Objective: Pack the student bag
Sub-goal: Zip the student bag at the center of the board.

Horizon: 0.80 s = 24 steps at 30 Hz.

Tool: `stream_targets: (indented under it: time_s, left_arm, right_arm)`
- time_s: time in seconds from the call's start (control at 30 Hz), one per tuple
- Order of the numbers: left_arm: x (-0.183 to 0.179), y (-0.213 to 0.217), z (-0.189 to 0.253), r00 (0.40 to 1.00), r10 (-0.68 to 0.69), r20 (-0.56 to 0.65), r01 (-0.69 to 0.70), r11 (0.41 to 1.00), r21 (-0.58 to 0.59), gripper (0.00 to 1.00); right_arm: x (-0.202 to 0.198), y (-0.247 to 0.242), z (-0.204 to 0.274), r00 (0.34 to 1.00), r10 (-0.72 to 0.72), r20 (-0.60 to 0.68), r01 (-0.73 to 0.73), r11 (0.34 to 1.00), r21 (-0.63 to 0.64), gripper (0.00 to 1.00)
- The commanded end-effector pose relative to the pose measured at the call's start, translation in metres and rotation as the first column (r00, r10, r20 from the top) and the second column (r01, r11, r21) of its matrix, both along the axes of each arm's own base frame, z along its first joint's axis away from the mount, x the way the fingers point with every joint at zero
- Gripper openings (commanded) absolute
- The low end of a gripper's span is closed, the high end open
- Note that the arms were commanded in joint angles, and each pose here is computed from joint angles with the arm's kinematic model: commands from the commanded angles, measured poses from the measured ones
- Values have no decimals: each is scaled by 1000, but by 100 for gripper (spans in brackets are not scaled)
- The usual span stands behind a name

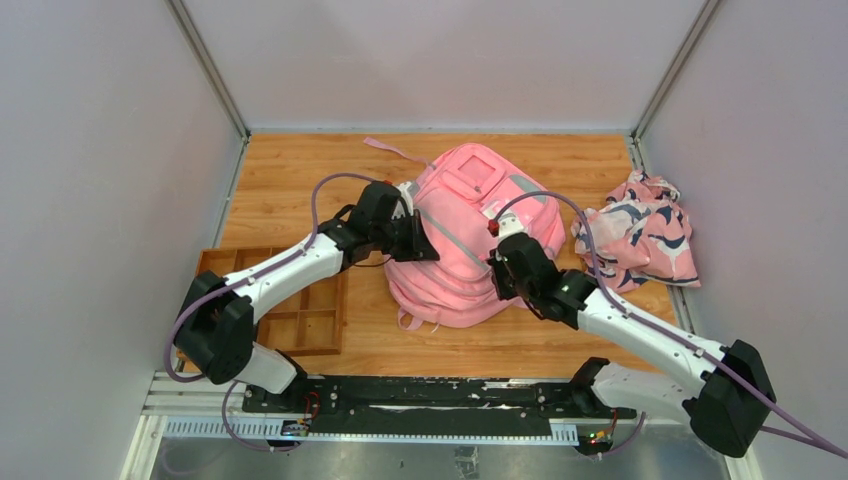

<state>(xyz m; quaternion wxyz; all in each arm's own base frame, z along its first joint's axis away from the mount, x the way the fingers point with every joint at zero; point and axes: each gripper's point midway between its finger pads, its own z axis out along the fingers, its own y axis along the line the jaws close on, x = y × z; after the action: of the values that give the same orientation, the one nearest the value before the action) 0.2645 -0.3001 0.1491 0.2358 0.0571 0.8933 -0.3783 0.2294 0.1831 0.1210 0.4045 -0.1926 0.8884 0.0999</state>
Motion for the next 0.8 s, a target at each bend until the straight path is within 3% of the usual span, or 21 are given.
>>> stream_targets:
  time_s: [0.0, 0.33, 0.37, 0.4, 0.5, 0.53, 0.6, 0.77]
  left_arm:
    - [-9, 3, 3, 996, -84, 21, 84, 996, 32, 0]
    - [-10, 7, 9, 994, -103, 44, 101, 994, 45, 0]
    - [-11, 7, 10, 993, -110, 47, 108, 993, 44, 0]
    - [-11, 6, 12, 992, -118, 51, 116, 992, 44, 0]
    - [-11, 8, 25, 988, -130, 80, 126, 991, 51, 43]
    - [-11, 9, 32, 986, -131, 99, 127, 991, 46, 52]
    - [-11, 13, 48, 980, -128, 151, 122, 991, 49, 61]
    - [-8, 44, 90, 951, -66, 303, 30, 992, 120, 66]
  right_arm:
    - [17, -33, -1, 993, -115, 28, 117, 989, -85, 0]
    - [23, -44, 11, 986, -166, 26, 168, 984, -66, 0]
    - [22, -45, 14, 985, -169, 27, 170, 984, -62, 5]
    - [21, -45, 17, 985, -168, 30, 169, 984, -56, 16]
    - [16, -48, 36, 984, -170, 50, 172, 985, -23, 50]
    - [14, -51, 43, 982, -178, 59, 179, 984, -18, 57]
    - [11, -62, 60, 974, -212, 79, 214, 977, -21, 68]
    - [1, -103, 106, 918, -361, 161, 372, 927, -40, 78]
